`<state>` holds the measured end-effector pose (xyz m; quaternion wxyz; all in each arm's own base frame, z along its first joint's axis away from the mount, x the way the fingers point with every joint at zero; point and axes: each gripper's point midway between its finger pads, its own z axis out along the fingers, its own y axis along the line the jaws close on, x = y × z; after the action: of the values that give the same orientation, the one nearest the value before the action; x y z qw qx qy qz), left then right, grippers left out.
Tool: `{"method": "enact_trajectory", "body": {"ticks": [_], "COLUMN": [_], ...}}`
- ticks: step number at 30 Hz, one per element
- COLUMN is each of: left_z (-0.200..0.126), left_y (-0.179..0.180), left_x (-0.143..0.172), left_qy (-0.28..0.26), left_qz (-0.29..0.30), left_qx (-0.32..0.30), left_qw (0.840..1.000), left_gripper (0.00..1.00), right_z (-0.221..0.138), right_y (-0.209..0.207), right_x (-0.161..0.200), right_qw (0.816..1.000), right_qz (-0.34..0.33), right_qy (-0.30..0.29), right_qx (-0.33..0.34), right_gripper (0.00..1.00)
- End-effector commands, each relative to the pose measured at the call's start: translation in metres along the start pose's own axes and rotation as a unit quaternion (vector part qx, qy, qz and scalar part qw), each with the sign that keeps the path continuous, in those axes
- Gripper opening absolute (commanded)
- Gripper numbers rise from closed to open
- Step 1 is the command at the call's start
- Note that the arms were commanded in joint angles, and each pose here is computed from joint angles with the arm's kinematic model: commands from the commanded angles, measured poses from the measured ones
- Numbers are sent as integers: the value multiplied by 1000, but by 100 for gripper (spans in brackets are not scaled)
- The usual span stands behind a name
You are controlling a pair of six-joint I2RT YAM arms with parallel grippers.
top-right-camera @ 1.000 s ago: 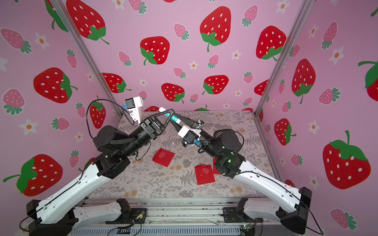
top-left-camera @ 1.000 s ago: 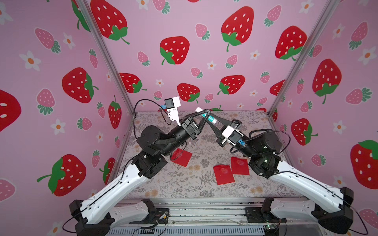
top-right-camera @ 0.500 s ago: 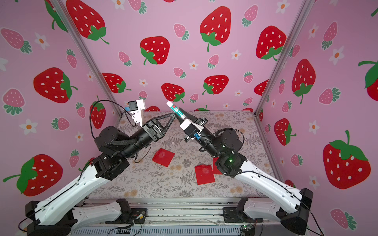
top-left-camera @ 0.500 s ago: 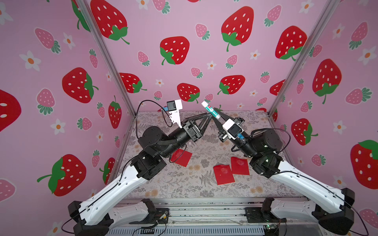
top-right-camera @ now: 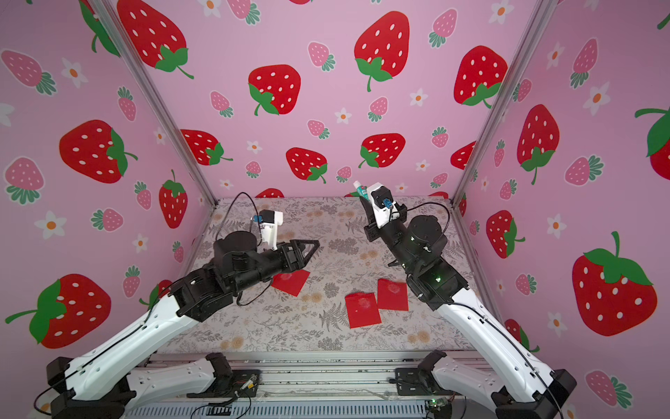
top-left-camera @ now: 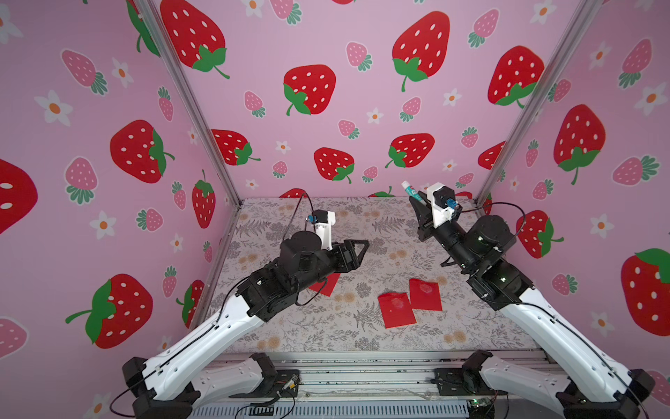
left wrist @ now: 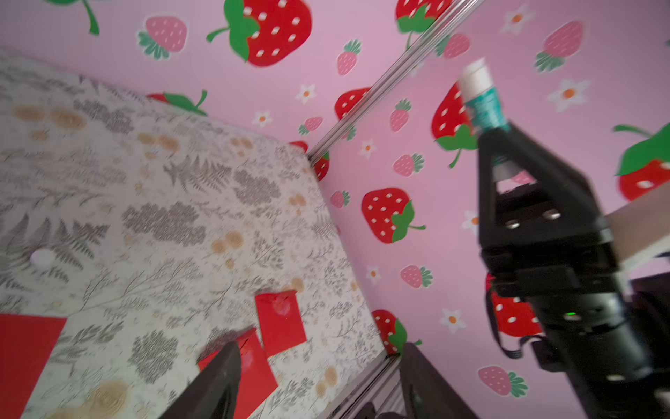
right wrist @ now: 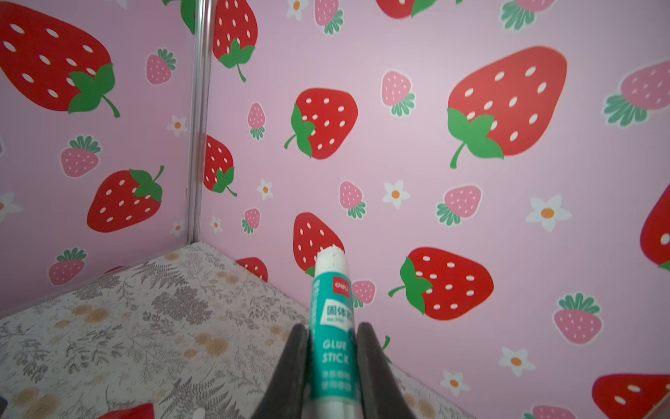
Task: Seal the envelope with a glue stick
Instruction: Unscrew the glue stick, then adjust the envelope at the center of the board.
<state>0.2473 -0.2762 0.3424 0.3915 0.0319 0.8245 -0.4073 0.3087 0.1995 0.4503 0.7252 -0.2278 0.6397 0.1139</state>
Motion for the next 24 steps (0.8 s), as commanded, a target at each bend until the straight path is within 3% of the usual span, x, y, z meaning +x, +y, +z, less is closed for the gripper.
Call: {"method": "enact_trajectory", "body": {"ticks": [1, 4, 10, 15, 21, 24], "left_z": [24, 46, 85, 111, 140, 155], "left_y": [31, 39, 65, 86, 98, 104], "left_x": [56, 94, 146, 175, 193, 194], "left_qy": [120, 196, 279, 336, 370, 374], "left_qz": [43, 81, 161, 242, 332, 371], "left_qx": [-35, -10, 11, 14, 42, 43], "left_qw": [991, 977, 947, 910, 866, 849], "left_gripper": [70, 68, 63, 58, 55, 52], "right_z": [-5, -10, -28, -52, -77, -82], "right_y": [-9, -17, -14, -15, -20, -16], "right_x": [50, 82, 139, 186, 236, 245], "right_qw": [993, 982, 945, 897, 819, 799], "right_qz": [65, 97, 160, 227, 331, 358], "right_qy": [96, 165, 284, 378, 468, 482], "right_qx": [1, 5, -2, 11, 29, 18], "right_gripper": [0, 0, 0, 0, 0, 0]}}
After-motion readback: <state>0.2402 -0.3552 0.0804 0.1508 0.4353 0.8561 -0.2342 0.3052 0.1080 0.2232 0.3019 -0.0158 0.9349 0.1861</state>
